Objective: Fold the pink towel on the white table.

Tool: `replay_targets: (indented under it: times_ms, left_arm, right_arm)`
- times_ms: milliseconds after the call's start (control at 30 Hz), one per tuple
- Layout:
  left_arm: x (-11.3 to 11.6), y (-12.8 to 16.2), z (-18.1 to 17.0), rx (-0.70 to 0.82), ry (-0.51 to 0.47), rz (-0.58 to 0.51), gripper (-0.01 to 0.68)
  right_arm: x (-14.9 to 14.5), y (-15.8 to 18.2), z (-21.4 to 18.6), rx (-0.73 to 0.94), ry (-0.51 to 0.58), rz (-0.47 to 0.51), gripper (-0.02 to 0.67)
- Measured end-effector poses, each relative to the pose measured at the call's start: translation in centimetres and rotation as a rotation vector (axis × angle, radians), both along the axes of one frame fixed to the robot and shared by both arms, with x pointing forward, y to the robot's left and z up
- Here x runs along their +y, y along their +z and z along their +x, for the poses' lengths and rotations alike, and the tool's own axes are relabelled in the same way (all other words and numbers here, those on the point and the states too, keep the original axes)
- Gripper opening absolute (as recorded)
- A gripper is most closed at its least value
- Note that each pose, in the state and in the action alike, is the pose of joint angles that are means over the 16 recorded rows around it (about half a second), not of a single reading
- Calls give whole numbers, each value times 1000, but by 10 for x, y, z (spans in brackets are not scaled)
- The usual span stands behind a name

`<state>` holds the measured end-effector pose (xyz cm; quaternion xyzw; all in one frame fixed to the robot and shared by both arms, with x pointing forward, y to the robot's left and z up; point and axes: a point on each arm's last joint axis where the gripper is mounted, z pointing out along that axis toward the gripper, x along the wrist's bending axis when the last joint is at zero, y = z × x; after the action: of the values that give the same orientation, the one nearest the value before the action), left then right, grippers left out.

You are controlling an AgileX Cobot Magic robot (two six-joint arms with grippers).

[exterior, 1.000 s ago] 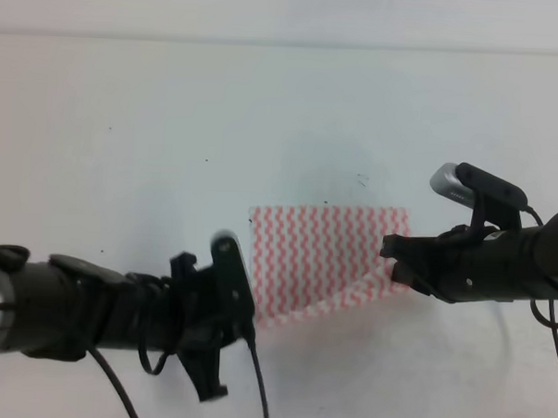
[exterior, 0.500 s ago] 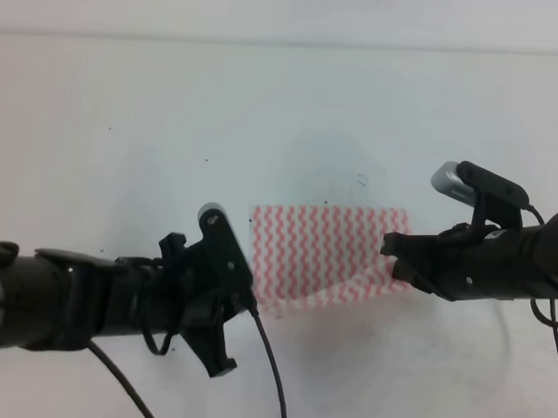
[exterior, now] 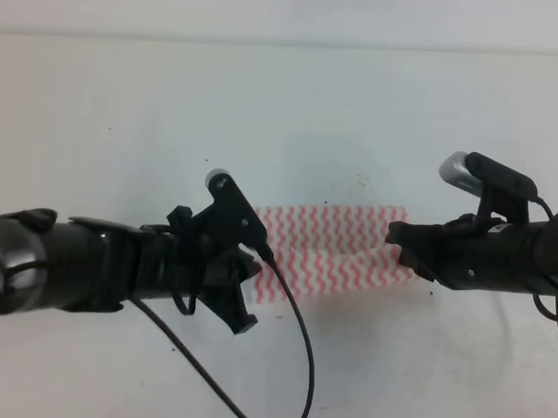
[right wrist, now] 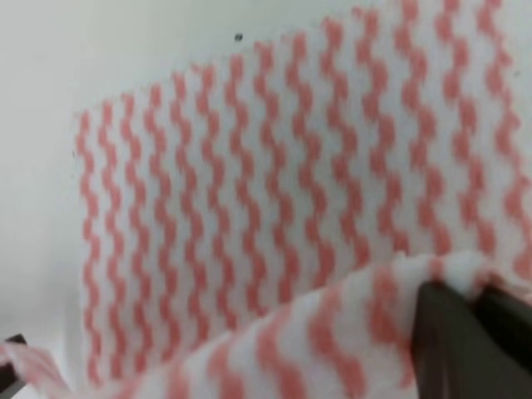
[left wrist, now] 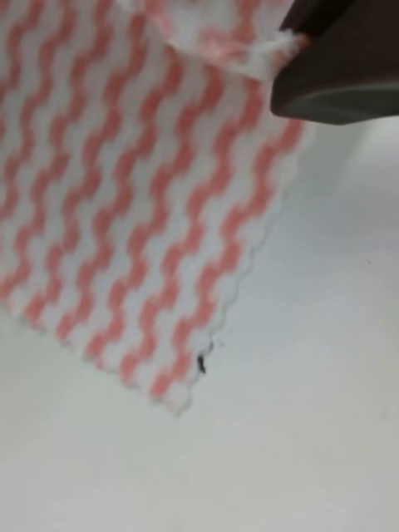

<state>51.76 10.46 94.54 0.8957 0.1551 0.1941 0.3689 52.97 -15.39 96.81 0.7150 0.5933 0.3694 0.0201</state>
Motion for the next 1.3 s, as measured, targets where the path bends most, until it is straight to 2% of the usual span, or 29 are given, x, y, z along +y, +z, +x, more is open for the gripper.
replay_targets:
  times_ms: [733, 1300]
  left_arm:
    - [-4, -3, 20, -31, 54, 49, -4]
    - [-6, -12, 25, -11, 64, 57, -4]
  right_arm:
    - [4, -5, 23, -12, -17, -8, -16]
    - [3, -16, 33, -13, 11, -62, -16]
